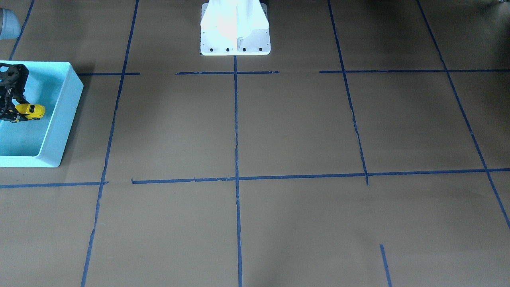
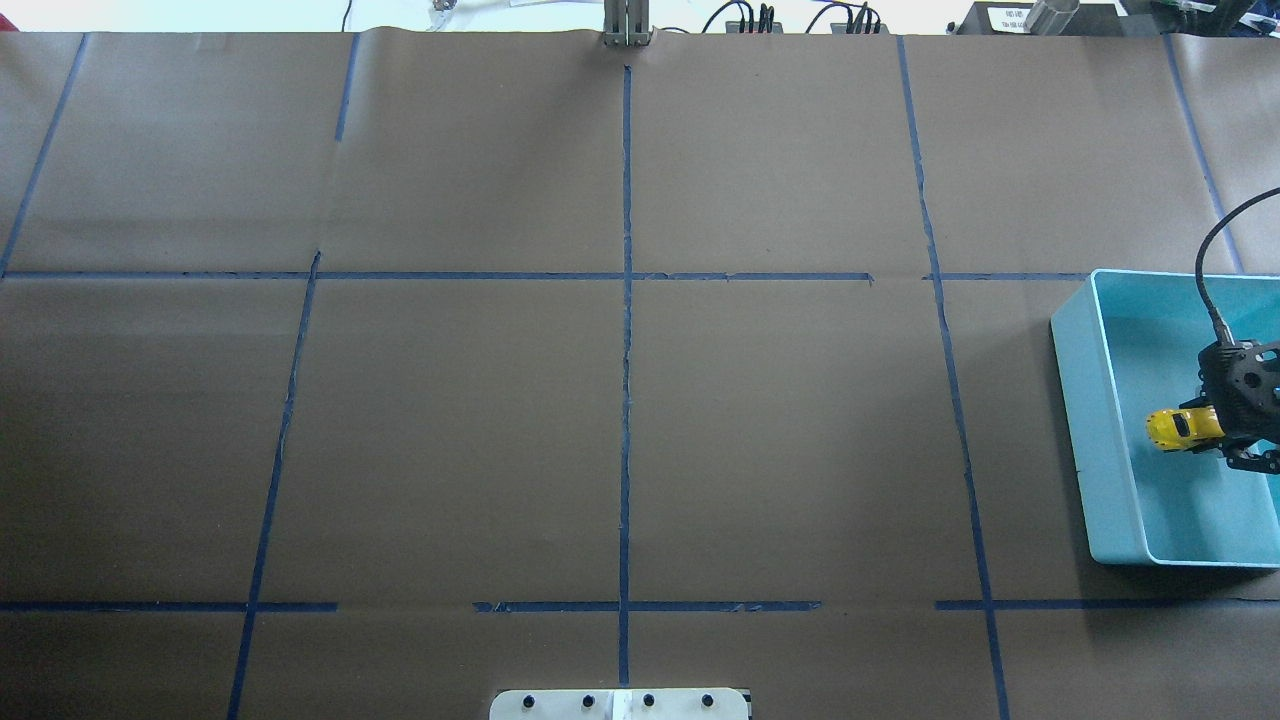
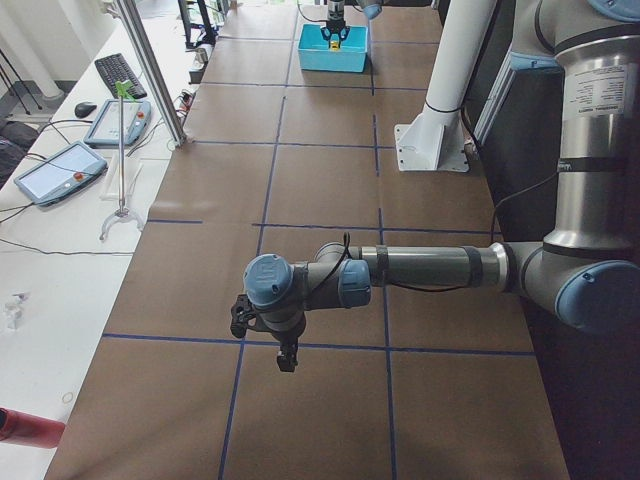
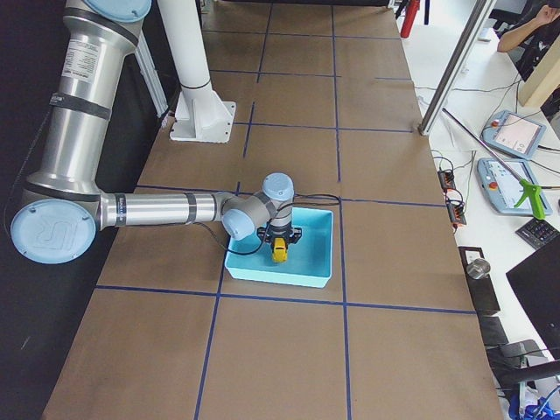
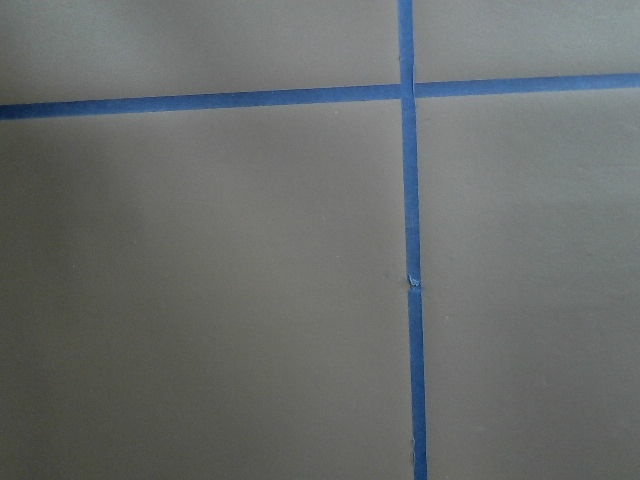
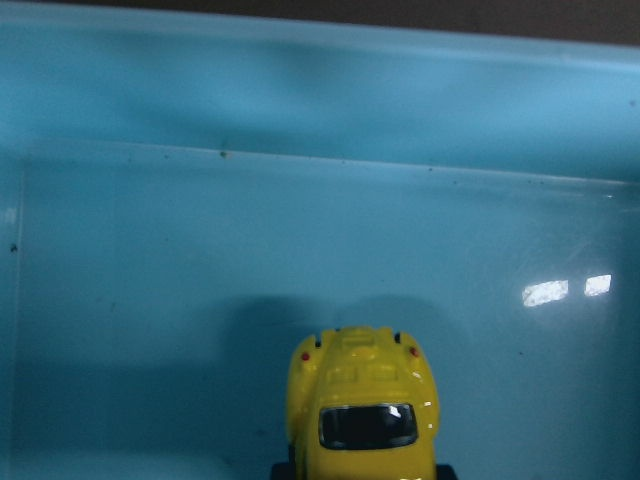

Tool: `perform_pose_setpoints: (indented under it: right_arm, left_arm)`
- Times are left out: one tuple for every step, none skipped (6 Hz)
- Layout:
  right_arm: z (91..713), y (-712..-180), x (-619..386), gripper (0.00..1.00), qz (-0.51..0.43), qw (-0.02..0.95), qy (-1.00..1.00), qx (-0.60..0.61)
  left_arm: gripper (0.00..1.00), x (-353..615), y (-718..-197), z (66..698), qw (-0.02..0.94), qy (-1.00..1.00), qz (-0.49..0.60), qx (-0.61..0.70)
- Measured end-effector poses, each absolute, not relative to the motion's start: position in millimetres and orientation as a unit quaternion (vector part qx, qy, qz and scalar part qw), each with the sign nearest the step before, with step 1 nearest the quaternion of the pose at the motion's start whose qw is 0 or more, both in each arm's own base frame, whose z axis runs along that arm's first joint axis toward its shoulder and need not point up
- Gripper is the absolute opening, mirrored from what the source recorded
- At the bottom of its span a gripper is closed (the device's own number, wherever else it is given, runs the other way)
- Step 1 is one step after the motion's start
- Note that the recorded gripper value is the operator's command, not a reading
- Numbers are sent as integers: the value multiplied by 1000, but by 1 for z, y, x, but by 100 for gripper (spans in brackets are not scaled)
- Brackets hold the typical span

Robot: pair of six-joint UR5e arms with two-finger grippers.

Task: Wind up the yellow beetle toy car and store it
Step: 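Lower the car into the blue bin and open the right gripper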

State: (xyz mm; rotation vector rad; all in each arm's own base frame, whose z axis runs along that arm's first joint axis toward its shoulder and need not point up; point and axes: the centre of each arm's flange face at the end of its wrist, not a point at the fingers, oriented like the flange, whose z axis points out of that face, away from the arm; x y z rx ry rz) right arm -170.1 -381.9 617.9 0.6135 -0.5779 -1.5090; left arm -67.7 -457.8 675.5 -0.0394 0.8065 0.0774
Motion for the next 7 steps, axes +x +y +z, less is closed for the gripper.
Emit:
perform_pose_setpoints:
  right_arm:
    - [620, -384, -176, 14, -666, 648, -255, 268]
    - [624, -389, -182, 19, -667, 648, -256, 265]
    - [626, -391, -185, 44, -667, 648, -257, 263]
    - [628, -392, -186, 99, -667, 648, -257, 261]
    - [629, -392, -188, 100, -668, 648, -258, 260]
    - [629, -393, -189, 100, -669, 646, -258, 261]
    - [622, -393, -188, 100, -669, 643, -260, 267]
  left_arm:
    - [100, -68, -458, 675, 919, 392, 38, -19]
    - [100, -68, -458, 675, 919, 392, 38, -19]
    - [100, -68, -458, 675, 919, 392, 37, -19]
    - [100, -68, -458, 675, 919, 392, 38, -19]
    - [100, -68, -458, 675, 919, 392, 38, -19]
    - [100, -68, -458, 675, 919, 392, 37, -19]
    - [100, -68, -458, 675, 919, 392, 37, -19]
